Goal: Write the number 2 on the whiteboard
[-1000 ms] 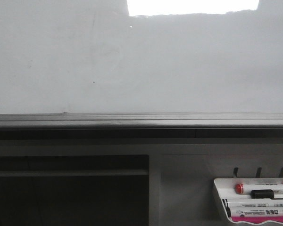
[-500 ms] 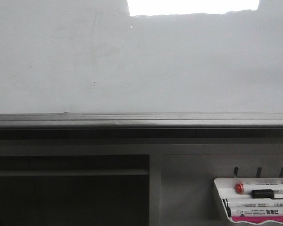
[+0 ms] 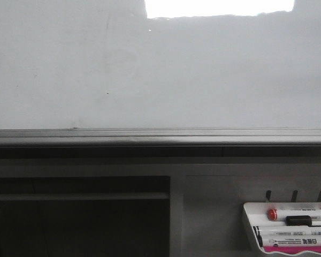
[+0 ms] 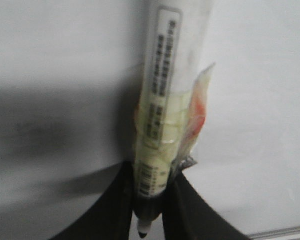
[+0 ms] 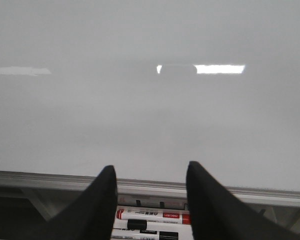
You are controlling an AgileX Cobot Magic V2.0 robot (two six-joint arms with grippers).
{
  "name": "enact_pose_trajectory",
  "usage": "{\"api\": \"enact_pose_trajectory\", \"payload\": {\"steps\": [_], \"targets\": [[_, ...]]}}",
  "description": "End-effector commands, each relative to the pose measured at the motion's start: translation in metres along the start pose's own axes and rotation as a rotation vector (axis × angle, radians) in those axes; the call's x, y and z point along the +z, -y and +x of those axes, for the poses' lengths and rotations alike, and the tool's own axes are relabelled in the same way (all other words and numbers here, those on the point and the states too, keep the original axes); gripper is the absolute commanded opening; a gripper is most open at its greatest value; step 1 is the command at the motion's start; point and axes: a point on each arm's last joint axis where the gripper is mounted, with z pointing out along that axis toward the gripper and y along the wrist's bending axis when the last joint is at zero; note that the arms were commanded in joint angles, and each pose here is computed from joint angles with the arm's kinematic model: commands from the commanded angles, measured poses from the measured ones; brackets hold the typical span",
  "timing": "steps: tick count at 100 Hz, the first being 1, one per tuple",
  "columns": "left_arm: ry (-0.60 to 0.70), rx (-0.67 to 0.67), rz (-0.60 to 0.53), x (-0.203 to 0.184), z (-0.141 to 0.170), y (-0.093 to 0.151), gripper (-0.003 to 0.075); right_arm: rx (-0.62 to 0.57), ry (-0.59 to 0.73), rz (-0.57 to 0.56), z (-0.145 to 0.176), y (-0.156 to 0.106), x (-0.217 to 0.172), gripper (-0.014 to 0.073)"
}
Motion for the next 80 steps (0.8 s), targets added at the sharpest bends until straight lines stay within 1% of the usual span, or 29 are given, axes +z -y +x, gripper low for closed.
{"api": "enact_pose_trajectory", "payload": {"steps": [1,12,23,27,31,37,45,53,55,64,73,80], "targets": [[0.105,0.081,0.024,-0.021,-0.015,0.011,-0.0013,0.005,0.075,0.001,-0.018,0.0,-0.001,0.0288],[0.083,0.209,0.078,-0.034,-0.011,0.029,-0.002,0.01,0.004,-0.012,-0.024,-0.001,0.005,0.0288],[0.038,0.356,0.148,-0.049,-0.006,0.05,-0.002,-0.051,-0.096,-0.07,-0.03,-0.006,0.015,0.0288],[0.007,0.416,0.182,-0.055,-0.002,0.058,-0.002,-0.067,-0.146,-0.126,-0.031,-0.01,0.022,0.0288],[-0.016,0.478,0.214,-0.059,0.001,0.066,-0.002,-0.085,-0.167,-0.183,-0.034,-0.015,0.027,0.0288],[-0.043,0.535,0.262,-0.064,0.004,0.078,-0.002,-0.119,-0.208,-0.259,-0.037,-0.02,0.035,0.0288],[-0.089,0.624,0.355,-0.073,0.011,0.096,-0.002,-0.121,-0.265,-0.382,-0.041,-0.03,0.048,0.0288],[-0.099,0.684,0.444,-0.082,0.015,0.113,-0.002,-0.173,-0.309,-0.503,-0.047,-0.038,0.056,0.0288],[-0.095,0.704,0.471,-0.086,0.016,0.119,-0.002,-0.178,-0.338,-0.543,-0.048,-0.04,0.06,0.0288],[-0.08,0.766,0.534,-0.097,0.02,0.135,-0.002,-0.217,-0.393,-0.662,-0.054,-0.047,0.072,0.0288],[-0.079,0.822,0.58,-0.105,0.024,0.148,-0.002,-0.308,-0.438,-0.784,-0.059,-0.058,0.08,0.0288],[-0.083,0.854,0.605,-0.109,0.025,0.156,-0.002,-0.394,-0.465,-0.882,-0.061,-0.071,0.085,0.0288]]}}
